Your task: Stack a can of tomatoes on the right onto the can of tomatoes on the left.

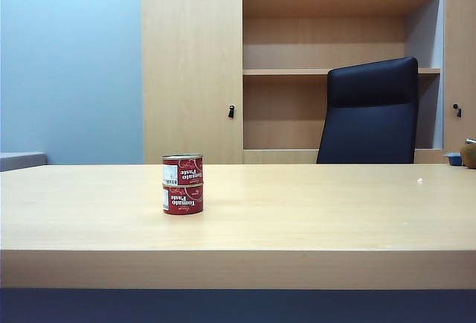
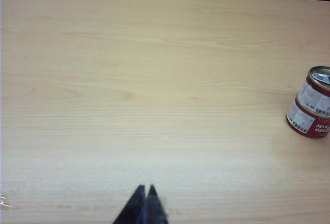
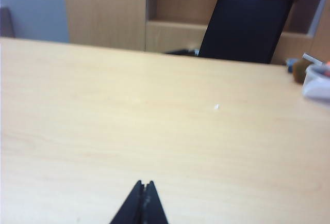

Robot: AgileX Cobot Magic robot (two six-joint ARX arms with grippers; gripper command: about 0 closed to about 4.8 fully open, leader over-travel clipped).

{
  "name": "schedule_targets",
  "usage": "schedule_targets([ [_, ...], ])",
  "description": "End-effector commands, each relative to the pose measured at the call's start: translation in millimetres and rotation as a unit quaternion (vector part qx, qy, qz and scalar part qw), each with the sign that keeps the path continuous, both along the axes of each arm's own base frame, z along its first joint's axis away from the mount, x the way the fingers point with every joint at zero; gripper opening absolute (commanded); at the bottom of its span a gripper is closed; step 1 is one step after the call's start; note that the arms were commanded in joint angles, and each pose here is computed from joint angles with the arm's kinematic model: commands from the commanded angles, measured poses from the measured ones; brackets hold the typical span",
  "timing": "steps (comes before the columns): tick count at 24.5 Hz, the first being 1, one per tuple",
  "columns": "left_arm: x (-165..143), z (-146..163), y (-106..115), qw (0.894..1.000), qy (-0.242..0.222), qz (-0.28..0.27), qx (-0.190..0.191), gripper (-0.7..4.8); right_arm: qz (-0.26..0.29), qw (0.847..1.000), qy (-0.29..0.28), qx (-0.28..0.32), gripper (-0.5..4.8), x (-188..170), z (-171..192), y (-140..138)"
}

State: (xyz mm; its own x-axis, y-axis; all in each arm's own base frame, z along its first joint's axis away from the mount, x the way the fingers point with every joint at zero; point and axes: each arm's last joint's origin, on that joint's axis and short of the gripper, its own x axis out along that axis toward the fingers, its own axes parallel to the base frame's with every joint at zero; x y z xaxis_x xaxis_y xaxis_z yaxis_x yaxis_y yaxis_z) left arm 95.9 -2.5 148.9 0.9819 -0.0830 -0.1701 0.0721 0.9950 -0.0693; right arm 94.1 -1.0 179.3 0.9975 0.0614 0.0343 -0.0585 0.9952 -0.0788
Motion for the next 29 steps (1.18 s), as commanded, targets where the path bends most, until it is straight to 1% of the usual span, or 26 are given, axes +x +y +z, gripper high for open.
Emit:
schedule_targets([
  [1,0,1,0,1.000,-0.001,-0.001,0.002,-0.05,-0.009,1.000,0.015,0.002,-0.05,3,-14,2],
  [3,0,1,0,1.000,-0.001,-0.001,0.002,-0.05,-0.007,0.999,0.044,0.001,-0.05,3,-21,3],
  [5,0,1,0,1.000,-0.001,-0.001,0.002,-0.05,-0.018,0.997,0.069,0.002,-0.05,3,-26,2],
  [8,0,1,0,1.000,-0.001,-0.001,0.002,-0.05,-0.029,0.996,0.085,0.018,-0.05,2,-29,2],
  [29,0,1,0,1.000,-0.001,-0.001,0.002,-0.05,-0.029,0.996,0.085,0.022,-0.05,2,-29,2],
])
